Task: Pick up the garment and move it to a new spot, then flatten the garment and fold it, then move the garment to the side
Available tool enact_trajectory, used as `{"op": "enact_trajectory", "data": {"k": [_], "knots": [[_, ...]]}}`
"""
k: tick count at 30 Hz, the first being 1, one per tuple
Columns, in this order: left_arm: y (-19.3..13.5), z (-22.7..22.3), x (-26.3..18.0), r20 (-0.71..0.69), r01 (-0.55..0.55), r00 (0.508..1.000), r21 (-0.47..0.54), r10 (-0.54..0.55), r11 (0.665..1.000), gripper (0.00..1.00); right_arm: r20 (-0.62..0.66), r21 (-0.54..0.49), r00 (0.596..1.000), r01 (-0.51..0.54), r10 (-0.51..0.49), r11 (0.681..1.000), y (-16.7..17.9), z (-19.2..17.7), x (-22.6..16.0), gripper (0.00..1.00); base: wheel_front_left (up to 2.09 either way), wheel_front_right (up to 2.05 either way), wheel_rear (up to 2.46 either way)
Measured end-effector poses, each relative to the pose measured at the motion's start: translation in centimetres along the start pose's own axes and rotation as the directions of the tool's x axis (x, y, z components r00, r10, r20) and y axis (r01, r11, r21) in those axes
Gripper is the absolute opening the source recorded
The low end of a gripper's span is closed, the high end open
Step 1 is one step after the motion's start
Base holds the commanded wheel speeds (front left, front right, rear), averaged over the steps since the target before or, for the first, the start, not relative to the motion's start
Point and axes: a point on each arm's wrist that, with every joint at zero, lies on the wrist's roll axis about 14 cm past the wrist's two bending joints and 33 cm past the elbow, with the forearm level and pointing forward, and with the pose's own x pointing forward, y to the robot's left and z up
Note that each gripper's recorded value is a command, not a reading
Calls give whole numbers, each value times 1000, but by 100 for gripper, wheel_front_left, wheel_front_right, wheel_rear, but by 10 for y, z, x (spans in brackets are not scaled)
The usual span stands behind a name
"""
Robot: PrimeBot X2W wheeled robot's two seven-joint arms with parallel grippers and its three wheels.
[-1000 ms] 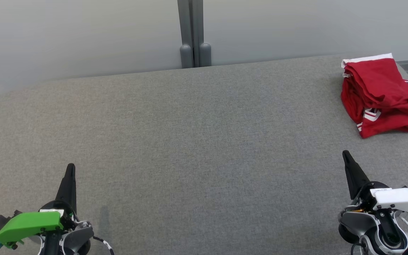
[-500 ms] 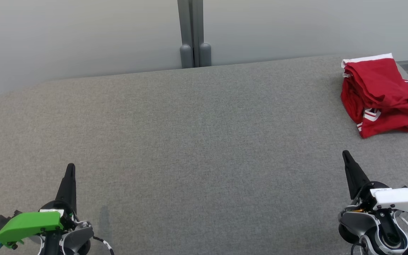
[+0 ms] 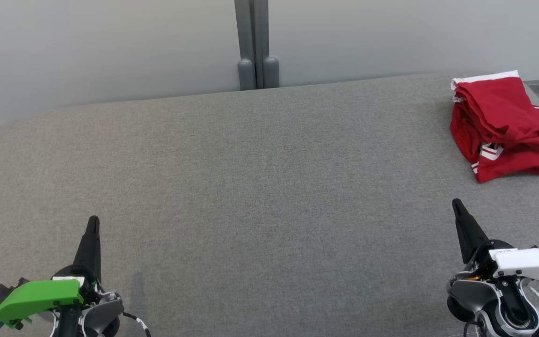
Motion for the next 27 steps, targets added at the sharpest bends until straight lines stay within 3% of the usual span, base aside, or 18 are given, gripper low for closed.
{"op": "enact_trajectory", "data": {"k": [27], "knots": [[0, 0, 0, 0, 0, 1000, 0, 0, 1000, 0, 1, 0, 1000, 0, 0, 1000, 0, 0, 0, 0, 0, 0, 0]]}}
